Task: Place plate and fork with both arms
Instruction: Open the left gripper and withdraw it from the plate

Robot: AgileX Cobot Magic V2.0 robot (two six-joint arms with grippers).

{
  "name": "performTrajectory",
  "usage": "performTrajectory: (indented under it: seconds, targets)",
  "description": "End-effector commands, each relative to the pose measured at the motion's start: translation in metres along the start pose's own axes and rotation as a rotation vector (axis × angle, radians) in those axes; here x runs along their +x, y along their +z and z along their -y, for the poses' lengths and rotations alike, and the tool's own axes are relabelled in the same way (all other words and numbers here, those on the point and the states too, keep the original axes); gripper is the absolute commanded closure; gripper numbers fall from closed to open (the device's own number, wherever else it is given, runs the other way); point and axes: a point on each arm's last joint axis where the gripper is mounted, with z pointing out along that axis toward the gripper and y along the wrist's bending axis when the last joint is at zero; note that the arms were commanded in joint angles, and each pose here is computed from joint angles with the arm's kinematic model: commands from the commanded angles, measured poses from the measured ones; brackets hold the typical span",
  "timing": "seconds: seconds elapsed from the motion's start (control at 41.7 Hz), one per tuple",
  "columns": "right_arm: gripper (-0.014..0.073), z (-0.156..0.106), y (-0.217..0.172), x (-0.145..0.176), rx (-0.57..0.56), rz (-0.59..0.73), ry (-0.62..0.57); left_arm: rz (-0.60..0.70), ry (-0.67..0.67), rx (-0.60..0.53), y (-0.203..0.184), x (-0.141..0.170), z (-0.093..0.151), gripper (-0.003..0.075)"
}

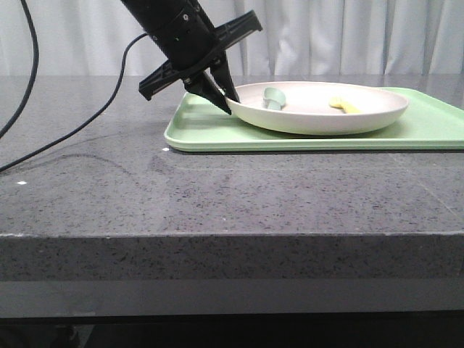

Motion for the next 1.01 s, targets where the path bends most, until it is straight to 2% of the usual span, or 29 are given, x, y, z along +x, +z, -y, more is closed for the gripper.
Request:
performTrajectory:
  seconds: [0.0, 0.096, 0.168, 0.312, 0.431, 0.599, 0.767, 0.983]
  targets:
    - [0.0046, 0.001, -0.002, -0.017, 0.009, 0.098, -0.006, 0.119, 0.003, 0.098, -0.034, -0.011, 0.028, 0.0482]
    - [0.0046, 0.001, -0.002, -0.017, 0.009, 0.098, -0.006, 0.129, 0.003, 0.101, -0.034, -0.012, 0.029, 0.0423]
    - [0.0046, 0.001, -0.002, -0.017, 0.009, 0.098, -0.006, 0.134, 0.021, 0.101, -0.034, -0.012, 0.029, 0.0423]
    - [0.0046, 0.001, -0.002, -0.017, 0.009, 0.094, -0.006, 0.166, 0.146, 0.107, -0.05, -0.013, 0.036, 0.0424]
    - [0.0046, 0.001, -0.002, -0.017, 0.009, 0.094, -0.006, 0.219, 0.287, 0.089, -0.079, -0.014, 0.045, 0.0424]
    - [0.0046, 0.001, -0.002, -0.016, 0.008, 0.091, -0.006, 0.298, 0.449, -0.007, -0.133, -0.007, 0.051, 0.0424]
    - [0.0046, 0.001, -0.002, -0.016, 0.008, 0.091, -0.006, 0.407, 0.544, -0.08, -0.188, 0.022, 0.042, 0.0425]
    - [0.0046, 0.001, -0.002, -0.016, 0.008, 0.091, -0.005, 0.508, 0.653, -0.176, -0.236, 0.084, 0.006, 0.0425]
